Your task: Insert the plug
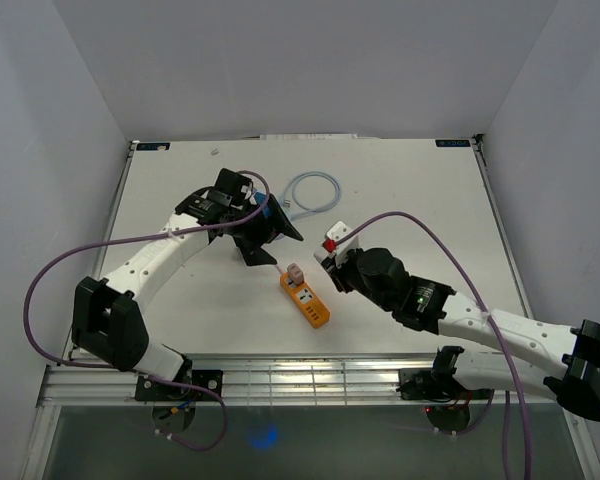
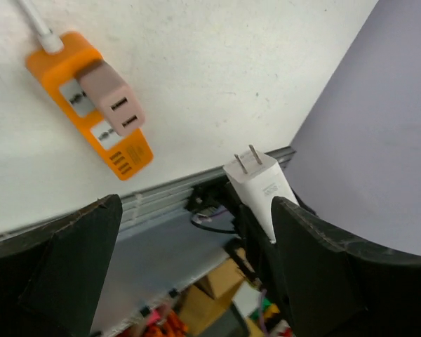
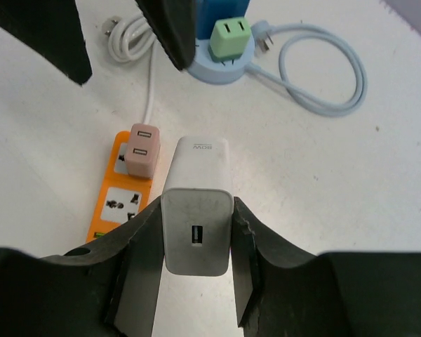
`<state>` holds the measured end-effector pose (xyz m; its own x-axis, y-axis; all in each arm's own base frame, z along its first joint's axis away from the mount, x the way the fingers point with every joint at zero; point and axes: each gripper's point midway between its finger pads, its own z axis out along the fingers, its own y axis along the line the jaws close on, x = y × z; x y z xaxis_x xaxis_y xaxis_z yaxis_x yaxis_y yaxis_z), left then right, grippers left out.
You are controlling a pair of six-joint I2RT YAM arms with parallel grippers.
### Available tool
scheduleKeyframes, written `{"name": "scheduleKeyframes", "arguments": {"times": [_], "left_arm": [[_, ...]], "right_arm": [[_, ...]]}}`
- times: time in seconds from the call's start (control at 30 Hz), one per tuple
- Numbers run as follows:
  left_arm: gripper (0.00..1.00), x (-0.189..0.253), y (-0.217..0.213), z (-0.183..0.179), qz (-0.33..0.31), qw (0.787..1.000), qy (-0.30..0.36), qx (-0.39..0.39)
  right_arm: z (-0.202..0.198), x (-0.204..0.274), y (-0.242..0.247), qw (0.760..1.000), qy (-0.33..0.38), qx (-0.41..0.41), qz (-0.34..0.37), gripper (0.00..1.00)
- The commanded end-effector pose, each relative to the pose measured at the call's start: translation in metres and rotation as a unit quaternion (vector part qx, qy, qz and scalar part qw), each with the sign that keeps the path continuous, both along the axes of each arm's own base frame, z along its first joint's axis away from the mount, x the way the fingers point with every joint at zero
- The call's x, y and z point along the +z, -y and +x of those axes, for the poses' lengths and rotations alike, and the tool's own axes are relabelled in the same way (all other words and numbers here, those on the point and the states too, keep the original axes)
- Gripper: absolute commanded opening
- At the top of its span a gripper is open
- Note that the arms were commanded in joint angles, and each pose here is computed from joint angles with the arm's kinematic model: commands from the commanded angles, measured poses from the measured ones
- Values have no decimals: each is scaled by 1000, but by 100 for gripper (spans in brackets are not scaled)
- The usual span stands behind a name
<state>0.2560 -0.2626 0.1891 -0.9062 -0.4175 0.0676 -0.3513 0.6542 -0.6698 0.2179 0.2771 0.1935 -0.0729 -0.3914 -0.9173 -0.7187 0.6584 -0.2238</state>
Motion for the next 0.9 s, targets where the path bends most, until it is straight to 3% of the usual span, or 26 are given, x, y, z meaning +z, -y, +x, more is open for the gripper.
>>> {"name": "scheduleKeyframes", "arguments": {"times": [0.0, 0.1, 0.17, 0.27, 0.4, 0.5, 0.7, 0.87], "left_arm": [[98, 10, -14, 17, 45, 986, 140, -83], [98, 0, -18, 24, 56, 970, 209, -115], [98, 16, -15, 30, 35, 951, 286, -111], [95, 7, -17, 31, 26, 935, 335, -109], [89, -25, -30, 43, 86, 937, 324, -101], [86, -41, -34, 51, 109, 936, 320, -96], [85, -56, -42, 61, 135, 940, 305, -63], [81, -72, -42, 70, 142, 942, 300, -40]], "right_arm": [[-7, 24, 11, 996, -44, -44, 70, 8], [-24, 20, 6, 991, -95, -22, 94, 8], [-35, 18, 1, 987, -123, -4, 99, 8], [-57, 10, -14, 976, -184, 47, 103, 8], [-101, 9, -39, 941, -262, 151, 150, 8], [-117, 11, -47, 916, -293, 185, 203, 8], [-128, -19, -53, 893, -347, 183, 220, 8], [-126, -48, -48, 892, -371, 150, 209, 8]]}}
